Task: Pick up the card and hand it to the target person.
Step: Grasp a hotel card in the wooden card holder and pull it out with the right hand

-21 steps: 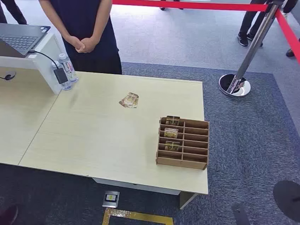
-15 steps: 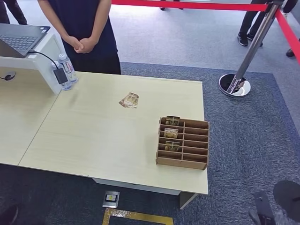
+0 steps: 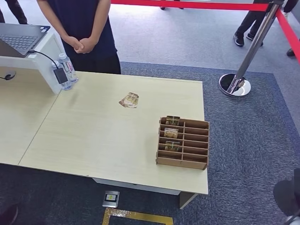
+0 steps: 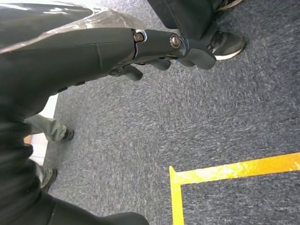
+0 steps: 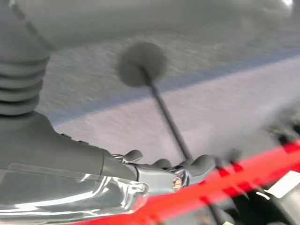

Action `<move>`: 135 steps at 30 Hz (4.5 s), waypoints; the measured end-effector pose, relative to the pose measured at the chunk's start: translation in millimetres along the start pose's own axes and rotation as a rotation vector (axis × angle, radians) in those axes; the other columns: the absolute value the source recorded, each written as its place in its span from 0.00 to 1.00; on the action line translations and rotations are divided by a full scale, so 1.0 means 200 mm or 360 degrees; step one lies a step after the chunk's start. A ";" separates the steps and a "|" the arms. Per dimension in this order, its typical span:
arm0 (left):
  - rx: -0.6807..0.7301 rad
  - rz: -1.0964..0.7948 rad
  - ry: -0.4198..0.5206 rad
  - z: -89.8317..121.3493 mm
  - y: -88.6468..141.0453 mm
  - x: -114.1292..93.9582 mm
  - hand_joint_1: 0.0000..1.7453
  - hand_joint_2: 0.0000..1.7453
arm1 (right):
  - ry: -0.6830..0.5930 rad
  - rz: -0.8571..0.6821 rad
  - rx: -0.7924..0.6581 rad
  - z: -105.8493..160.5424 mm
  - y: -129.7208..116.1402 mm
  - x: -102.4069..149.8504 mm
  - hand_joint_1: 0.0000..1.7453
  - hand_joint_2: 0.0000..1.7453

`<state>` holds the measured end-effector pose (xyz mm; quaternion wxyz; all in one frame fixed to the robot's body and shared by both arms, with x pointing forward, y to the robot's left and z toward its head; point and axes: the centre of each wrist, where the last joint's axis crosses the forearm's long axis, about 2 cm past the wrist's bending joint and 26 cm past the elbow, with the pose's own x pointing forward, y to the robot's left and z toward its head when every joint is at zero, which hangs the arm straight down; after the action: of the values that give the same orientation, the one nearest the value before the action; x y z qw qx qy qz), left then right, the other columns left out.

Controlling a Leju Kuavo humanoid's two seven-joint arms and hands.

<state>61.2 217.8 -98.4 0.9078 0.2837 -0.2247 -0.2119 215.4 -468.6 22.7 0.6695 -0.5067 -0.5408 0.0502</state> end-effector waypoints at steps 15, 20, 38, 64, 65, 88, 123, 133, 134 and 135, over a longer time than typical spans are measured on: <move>0.0002 0.0027 0.0018 0.00 0.00 0.01 0.00 1.00 | -0.0979 0.0301 -0.0081 0.00 0.10 0.81 0.00 1.00; -0.0001 0.0018 0.0013 0.01 -0.01 0.01 0.00 1.00 | -0.1169 0.0334 -0.0040 0.06 0.18 1.06 0.00 1.00; -0.0015 0.0040 0.0089 0.00 0.00 0.01 0.00 1.00 | -0.1562 0.0334 0.0328 0.30 0.41 1.75 0.00 1.00; 0.0005 0.0053 0.0123 0.00 0.00 0.01 0.00 1.00 | -0.1478 0.0602 0.0719 0.38 0.51 1.99 0.34 1.00; 0.0005 0.0053 0.0124 0.00 0.00 0.01 0.00 1.00 | -0.1474 0.0609 0.0727 0.38 0.51 2.00 0.34 1.00; 0.0006 0.0056 0.0125 0.00 0.00 0.01 0.00 1.00 | -0.1326 0.0826 0.0865 0.31 0.64 1.95 0.42 1.00; 0.0021 0.0068 0.0136 0.00 0.00 0.01 0.00 1.00 | -0.1294 0.0896 0.0949 0.35 0.71 1.91 0.64 1.00; 0.0021 0.0072 0.0140 0.00 0.00 0.01 0.00 1.00 | -0.1288 0.0890 0.0946 0.35 0.71 1.91 0.73 1.00; 0.0021 0.0071 0.0139 0.00 0.00 0.01 0.00 1.00 | -0.1288 0.0890 0.0946 0.35 0.71 1.91 0.74 1.00; 0.0021 0.0071 0.0138 0.00 0.00 0.01 0.00 1.00 | -0.1288 0.0890 0.0946 0.35 0.71 1.91 0.74 1.00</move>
<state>61.7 216.5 -98.0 0.9193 0.2937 -0.1928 -0.1777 386.5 -120.8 168.5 0.4842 -0.3611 -0.5620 0.5651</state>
